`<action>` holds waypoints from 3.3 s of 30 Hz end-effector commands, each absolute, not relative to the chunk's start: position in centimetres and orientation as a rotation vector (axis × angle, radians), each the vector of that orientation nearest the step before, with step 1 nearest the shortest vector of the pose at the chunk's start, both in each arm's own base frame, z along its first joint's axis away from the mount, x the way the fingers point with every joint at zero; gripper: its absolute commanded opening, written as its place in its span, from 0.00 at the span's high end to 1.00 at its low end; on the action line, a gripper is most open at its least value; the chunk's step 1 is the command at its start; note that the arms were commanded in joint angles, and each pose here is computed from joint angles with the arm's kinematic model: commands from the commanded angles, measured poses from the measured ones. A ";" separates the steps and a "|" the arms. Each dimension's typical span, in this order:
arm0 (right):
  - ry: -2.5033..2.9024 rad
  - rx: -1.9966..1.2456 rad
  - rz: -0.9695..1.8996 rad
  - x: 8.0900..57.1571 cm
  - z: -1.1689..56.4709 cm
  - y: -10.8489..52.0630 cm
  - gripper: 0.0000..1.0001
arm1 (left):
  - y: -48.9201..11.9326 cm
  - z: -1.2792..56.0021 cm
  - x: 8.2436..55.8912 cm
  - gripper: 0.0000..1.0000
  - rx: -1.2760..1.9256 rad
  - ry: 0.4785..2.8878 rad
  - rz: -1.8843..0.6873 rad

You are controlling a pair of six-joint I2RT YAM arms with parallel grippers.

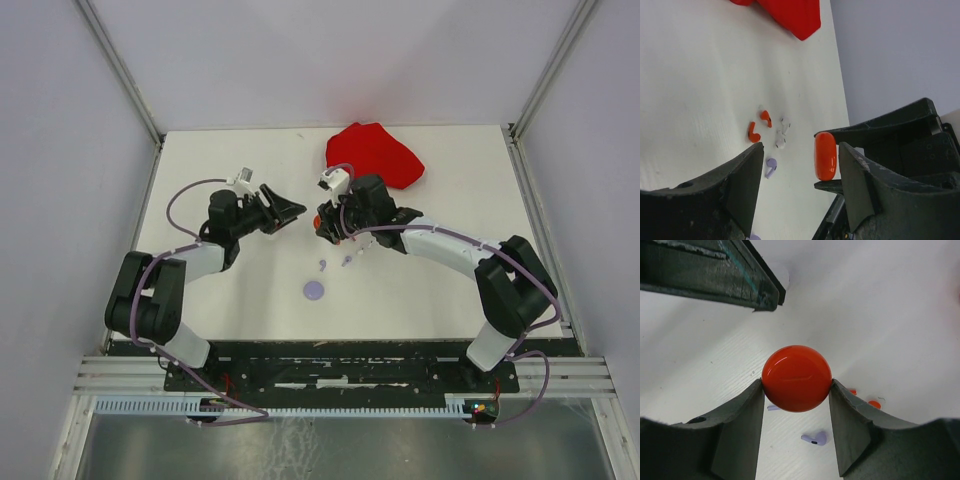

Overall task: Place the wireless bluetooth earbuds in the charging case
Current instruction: Pick up the charging case at the center of the board, then open the charging case.

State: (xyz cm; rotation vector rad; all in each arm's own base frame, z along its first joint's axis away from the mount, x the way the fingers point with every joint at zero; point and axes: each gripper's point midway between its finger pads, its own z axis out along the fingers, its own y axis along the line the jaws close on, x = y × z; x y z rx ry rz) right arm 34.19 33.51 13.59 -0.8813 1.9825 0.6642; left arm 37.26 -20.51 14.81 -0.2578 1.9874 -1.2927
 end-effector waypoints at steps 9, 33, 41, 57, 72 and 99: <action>1.885 -0.909 0.696 34.6 16.6 33.9 0.60 | -23.4 17.1 34.7 0.37 -0.166 1.946 -1.480; 1.874 -0.931 0.724 34.2 16.8 34.0 0.60 | -25.6 16.9 34.2 0.46 -0.104 1.976 -1.526; 1.872 -0.938 0.736 33.9 16.8 34.1 0.60 | -25.8 17.1 34.5 0.53 -0.106 1.971 -1.526; 1.872 -0.939 0.739 33.9 16.8 34.1 0.60 | -26.2 17.2 34.2 0.58 -0.089 1.972 -1.539; 1.866 -0.940 0.740 33.8 17.0 34.0 0.56 | -26.3 17.2 34.3 0.86 -0.084 1.964 -1.550; 2.079 -0.315 0.508 36.9 21.1 26.4 0.01 | -26.5 19.5 37.0 0.97 -0.309 1.799 -1.703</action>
